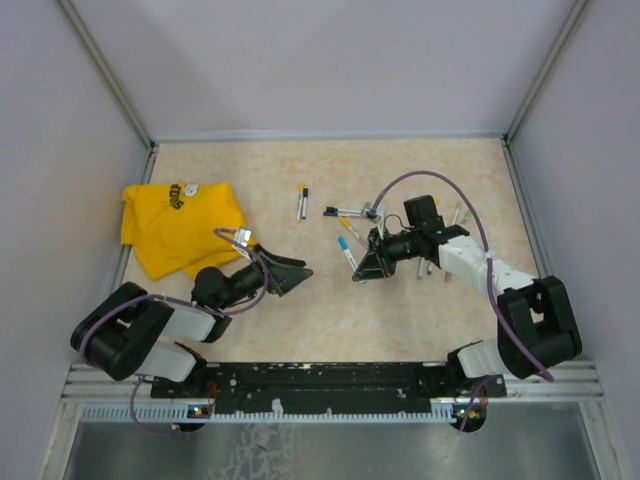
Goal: Open the pen caps
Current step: Pick up the pen from the center of the board, then open the pen cap from the pen.
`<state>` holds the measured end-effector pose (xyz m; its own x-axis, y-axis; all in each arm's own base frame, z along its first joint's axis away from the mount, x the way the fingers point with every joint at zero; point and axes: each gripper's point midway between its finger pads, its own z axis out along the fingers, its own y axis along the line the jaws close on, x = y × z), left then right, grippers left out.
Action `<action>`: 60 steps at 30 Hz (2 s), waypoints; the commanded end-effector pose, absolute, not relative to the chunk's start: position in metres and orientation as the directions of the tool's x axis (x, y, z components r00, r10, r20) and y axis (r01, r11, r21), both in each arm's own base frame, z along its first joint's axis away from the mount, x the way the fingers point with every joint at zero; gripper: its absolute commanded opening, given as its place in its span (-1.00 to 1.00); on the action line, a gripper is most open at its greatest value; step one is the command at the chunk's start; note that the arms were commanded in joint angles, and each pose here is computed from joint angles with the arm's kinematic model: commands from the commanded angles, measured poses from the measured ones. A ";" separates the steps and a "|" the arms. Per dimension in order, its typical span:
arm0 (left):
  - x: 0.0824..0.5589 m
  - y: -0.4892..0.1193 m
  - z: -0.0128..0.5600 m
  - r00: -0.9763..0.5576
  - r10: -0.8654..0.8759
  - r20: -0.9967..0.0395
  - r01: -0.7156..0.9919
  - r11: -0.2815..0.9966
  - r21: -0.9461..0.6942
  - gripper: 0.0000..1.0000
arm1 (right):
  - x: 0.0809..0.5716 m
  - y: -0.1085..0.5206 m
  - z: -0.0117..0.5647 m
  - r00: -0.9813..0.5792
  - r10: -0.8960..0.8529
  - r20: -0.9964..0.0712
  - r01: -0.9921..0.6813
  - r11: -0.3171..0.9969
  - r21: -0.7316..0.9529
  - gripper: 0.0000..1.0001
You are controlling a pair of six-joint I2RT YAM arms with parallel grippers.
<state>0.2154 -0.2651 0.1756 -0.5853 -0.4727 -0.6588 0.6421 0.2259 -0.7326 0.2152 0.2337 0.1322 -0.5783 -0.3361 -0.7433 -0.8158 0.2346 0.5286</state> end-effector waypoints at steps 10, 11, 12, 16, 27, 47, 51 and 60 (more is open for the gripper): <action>0.213 -0.273 0.196 -0.566 -0.494 -0.660 0.681 0.172 -0.712 0.88 | 0.223 0.240 0.152 -0.532 -0.316 -0.786 -0.847 0.178 0.502 -1.00; 0.213 -0.275 0.195 -0.562 -0.489 -0.667 0.682 0.183 -0.708 0.88 | 0.223 0.240 0.152 -0.532 -0.317 -0.785 -0.847 0.176 0.502 -1.00; 0.214 -0.276 0.196 -0.555 -0.488 -0.673 0.682 0.195 -0.704 0.88 | 0.223 0.240 0.151 -0.532 -0.318 -0.785 -0.847 0.174 0.503 -1.00; 0.218 -0.280 0.196 -0.529 -0.477 -0.702 0.683 0.252 -0.686 0.88 | 0.221 0.241 0.151 -0.531 -0.322 -0.784 -0.847 0.167 0.505 -1.00; 0.221 -0.285 0.207 -0.530 -0.486 -0.695 0.690 0.229 -0.687 0.90 | 0.216 0.244 0.152 -0.525 -0.331 -0.785 -0.849 0.141 0.509 -1.00; 0.236 -0.301 0.200 -0.603 -0.467 -0.647 0.632 0.216 -0.744 0.86 | 0.212 0.248 0.148 -0.527 -0.350 -0.775 -0.845 0.118 0.521 -1.00; 0.241 -0.308 0.202 -0.625 -0.466 -0.626 0.622 0.187 -0.760 0.78 | 0.210 0.249 0.148 -0.529 -0.356 -0.770 -0.842 0.112 0.527 -1.00; 0.253 -0.327 0.207 -0.660 -0.468 -0.588 0.607 0.129 -0.784 0.58 | 0.209 0.250 0.148 -0.532 -0.357 -0.768 -0.839 0.102 0.534 -1.00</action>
